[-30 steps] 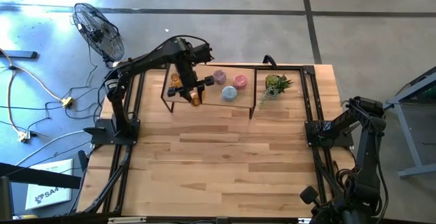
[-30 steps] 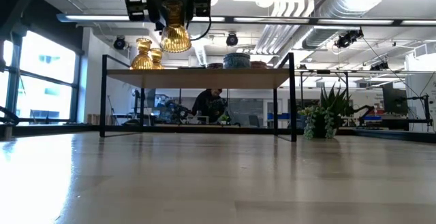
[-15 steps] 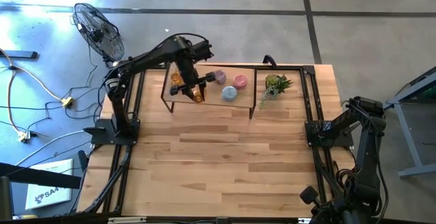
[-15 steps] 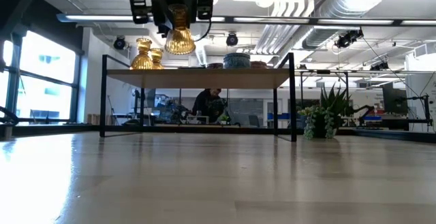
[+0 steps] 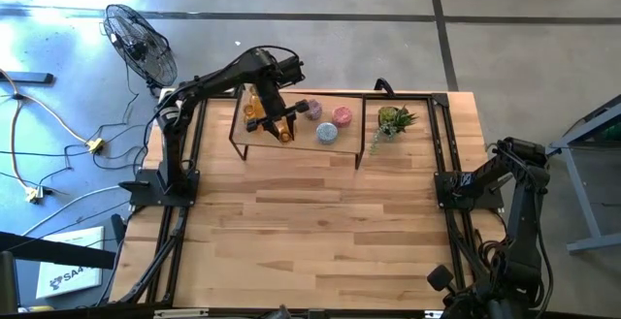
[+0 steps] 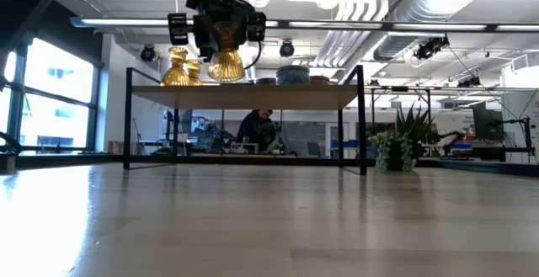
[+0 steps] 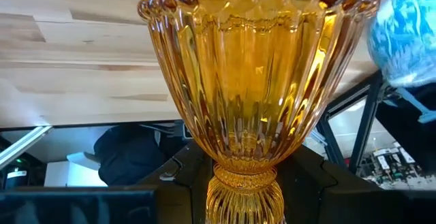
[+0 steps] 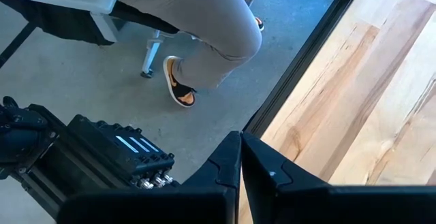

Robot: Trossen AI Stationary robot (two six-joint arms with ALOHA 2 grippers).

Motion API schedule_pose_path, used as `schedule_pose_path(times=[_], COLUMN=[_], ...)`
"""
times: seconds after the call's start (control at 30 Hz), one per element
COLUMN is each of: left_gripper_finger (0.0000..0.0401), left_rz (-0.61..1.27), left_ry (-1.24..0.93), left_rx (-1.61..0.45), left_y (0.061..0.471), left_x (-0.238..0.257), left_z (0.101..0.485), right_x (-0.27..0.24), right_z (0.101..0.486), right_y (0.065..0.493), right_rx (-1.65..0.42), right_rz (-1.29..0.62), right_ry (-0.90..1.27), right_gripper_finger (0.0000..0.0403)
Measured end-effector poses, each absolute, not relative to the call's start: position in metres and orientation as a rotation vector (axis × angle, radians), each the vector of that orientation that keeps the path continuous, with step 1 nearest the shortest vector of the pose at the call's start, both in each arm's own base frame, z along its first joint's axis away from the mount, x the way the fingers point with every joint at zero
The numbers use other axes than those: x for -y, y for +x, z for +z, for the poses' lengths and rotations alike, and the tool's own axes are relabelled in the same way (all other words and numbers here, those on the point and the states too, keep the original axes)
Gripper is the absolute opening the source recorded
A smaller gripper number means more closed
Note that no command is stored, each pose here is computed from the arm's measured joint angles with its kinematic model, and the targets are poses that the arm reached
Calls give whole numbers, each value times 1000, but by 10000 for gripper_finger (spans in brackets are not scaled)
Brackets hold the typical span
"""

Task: Pick & Place candle stick holders
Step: Put the yellow glass candle holder on the shelf

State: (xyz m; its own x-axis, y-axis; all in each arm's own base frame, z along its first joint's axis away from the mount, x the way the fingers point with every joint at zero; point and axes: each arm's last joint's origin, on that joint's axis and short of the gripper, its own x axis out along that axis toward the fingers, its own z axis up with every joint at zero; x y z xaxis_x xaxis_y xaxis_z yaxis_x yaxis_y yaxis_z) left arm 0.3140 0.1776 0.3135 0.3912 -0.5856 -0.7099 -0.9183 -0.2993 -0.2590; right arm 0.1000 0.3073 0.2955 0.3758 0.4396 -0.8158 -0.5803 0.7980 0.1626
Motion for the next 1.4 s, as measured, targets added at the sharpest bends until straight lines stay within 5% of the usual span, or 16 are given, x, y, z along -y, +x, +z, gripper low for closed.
schedule_pose_path(times=[0.6,1.03,1.4], left_gripper_finger=[122,160,137], left_rz=[626,661,635], left_ry=[-2017,-2040,-2056], left_rx=[-1295,-1290,-1290], left_y=[314,313,314], left_x=[-193,-196,-196], left_z=[300,297,298], right_x=[-307,-307,-307], right_z=[295,295,295], right_y=[100,100,100], right_rx=[-990,-990,-990], right_rz=[658,658,657], right_ry=[-160,-160,-160], right_gripper_finger=[4,6,7])
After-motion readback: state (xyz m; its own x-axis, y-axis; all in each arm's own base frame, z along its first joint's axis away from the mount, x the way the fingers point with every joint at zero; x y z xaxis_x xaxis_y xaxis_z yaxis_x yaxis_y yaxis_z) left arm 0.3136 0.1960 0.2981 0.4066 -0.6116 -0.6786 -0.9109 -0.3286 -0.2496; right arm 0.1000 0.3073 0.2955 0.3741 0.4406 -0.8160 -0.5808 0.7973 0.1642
